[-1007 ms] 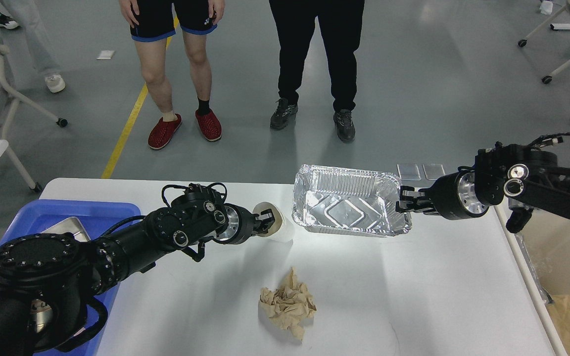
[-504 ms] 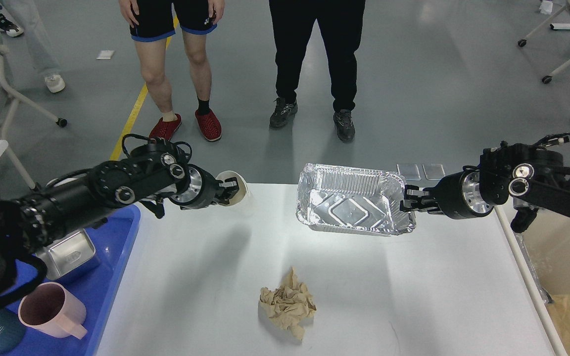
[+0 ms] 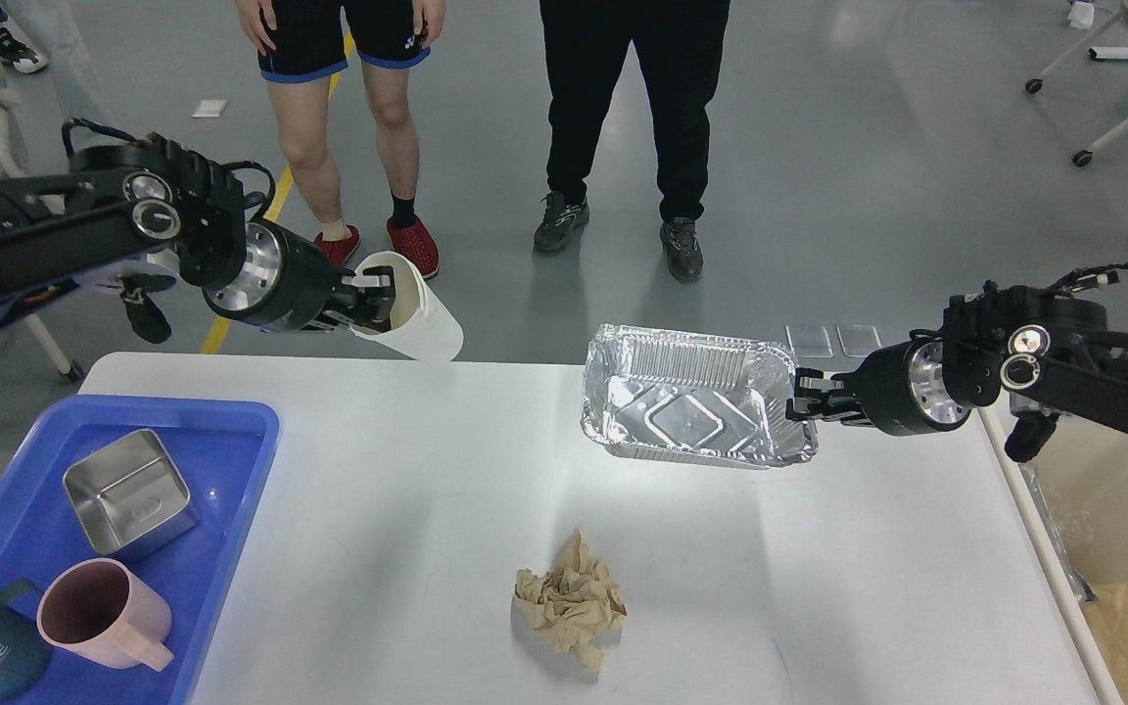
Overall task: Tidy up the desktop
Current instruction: 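Lift the paper cup high with the left gripper, then lower the paper cup into the foil tray and release it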
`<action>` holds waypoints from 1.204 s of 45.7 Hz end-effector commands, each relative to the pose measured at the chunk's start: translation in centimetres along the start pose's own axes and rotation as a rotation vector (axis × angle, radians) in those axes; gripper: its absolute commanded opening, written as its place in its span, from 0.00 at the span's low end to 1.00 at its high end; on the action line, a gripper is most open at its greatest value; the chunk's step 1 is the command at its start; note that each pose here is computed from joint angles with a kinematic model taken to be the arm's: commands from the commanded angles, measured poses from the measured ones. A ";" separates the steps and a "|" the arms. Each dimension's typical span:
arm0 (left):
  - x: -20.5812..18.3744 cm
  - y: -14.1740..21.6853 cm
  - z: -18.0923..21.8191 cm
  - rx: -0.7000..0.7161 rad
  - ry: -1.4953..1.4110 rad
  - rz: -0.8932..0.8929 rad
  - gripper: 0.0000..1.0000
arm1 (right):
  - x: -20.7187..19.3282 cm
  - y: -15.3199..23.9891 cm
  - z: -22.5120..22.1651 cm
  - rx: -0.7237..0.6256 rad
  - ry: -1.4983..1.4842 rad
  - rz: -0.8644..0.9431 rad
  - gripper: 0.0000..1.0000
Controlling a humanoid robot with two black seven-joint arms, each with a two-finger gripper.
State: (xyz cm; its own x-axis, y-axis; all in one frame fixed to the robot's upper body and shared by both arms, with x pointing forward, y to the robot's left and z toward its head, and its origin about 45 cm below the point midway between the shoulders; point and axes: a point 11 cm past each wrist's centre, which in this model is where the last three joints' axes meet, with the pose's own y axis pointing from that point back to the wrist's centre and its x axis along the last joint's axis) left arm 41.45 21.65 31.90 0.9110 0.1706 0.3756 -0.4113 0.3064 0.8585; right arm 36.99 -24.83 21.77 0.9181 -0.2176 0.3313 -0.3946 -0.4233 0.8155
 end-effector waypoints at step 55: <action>-1.8 -6.2 20.8 -0.133 -0.148 -0.061 0.05 | -0.1 -0.1 -0.1 0.013 -0.012 0.000 0.00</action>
State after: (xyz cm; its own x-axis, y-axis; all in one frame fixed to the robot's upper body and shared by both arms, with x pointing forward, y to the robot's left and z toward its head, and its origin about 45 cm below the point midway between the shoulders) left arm 43.80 3.41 35.21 0.9143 0.0326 0.4038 -0.3795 0.4175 0.8256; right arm 36.80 -24.85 21.46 0.9192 -0.2269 0.3220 -0.3911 -0.4294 0.8140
